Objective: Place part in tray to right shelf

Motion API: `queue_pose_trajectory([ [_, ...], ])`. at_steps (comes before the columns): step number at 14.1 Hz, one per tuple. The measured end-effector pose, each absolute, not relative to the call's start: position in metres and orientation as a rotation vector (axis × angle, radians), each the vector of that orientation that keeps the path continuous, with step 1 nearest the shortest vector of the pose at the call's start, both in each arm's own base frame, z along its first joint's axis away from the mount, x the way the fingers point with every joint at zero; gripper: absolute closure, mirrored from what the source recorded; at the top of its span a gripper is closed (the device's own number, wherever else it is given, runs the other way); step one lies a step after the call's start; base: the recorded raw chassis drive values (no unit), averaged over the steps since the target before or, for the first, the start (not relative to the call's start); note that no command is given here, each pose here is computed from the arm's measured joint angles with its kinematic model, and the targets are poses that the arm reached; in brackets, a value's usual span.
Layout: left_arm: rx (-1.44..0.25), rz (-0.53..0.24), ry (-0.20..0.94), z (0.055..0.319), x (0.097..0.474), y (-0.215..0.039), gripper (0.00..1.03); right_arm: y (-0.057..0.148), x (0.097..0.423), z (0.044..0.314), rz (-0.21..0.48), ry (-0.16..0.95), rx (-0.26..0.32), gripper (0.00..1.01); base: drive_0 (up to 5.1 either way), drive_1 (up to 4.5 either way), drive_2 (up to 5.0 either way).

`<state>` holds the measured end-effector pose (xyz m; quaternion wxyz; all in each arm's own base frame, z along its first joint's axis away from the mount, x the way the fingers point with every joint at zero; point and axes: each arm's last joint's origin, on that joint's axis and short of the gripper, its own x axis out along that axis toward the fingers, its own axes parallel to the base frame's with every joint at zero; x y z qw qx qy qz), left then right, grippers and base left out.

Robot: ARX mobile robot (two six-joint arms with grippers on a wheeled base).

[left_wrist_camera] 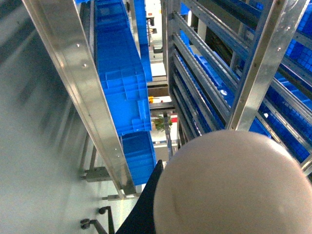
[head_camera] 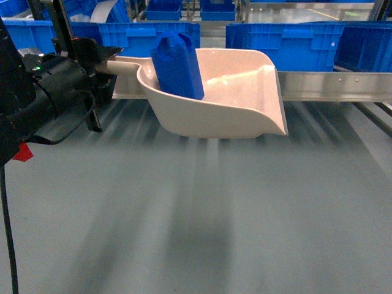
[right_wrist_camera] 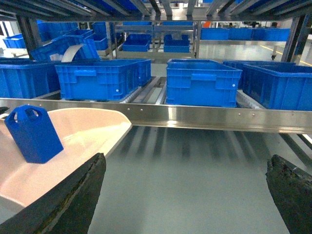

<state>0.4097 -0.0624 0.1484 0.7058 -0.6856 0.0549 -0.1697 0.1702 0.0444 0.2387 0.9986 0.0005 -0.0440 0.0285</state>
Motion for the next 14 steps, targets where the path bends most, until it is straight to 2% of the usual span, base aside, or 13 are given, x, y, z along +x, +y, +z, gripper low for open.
queue_pose_trajectory([
  [6,-1.524,-0.369,0.117,0.1482,0.4101,-0.0598,0.89,0.0446,0.1706,0.2383,0.058,-0.085,0.000,0.03,2.7,1.97,-4.8],
  [9,-1.522,-0.389,0.135,0.1483,0.4091,-0.0661,0.89,0.0445,0.1705,0.2384,0.057,-0.086,0.000,0.03,3.4,3.28,-4.2],
  [12,-1.524,-0.364,0.113,0.1482,0.4103,-0.0586,0.89,0.0445,0.1707,0.2382,0.057,-0.085,0.000,0.03,2.4,2.39,-5.1],
  [14,-1.525,-0.374,0.118,0.1485,0.4099,-0.0609,0.89,0.0445,0.1706,0.2382,0.057,-0.085,0.000,0.03,1.1,3.10,-4.6],
])
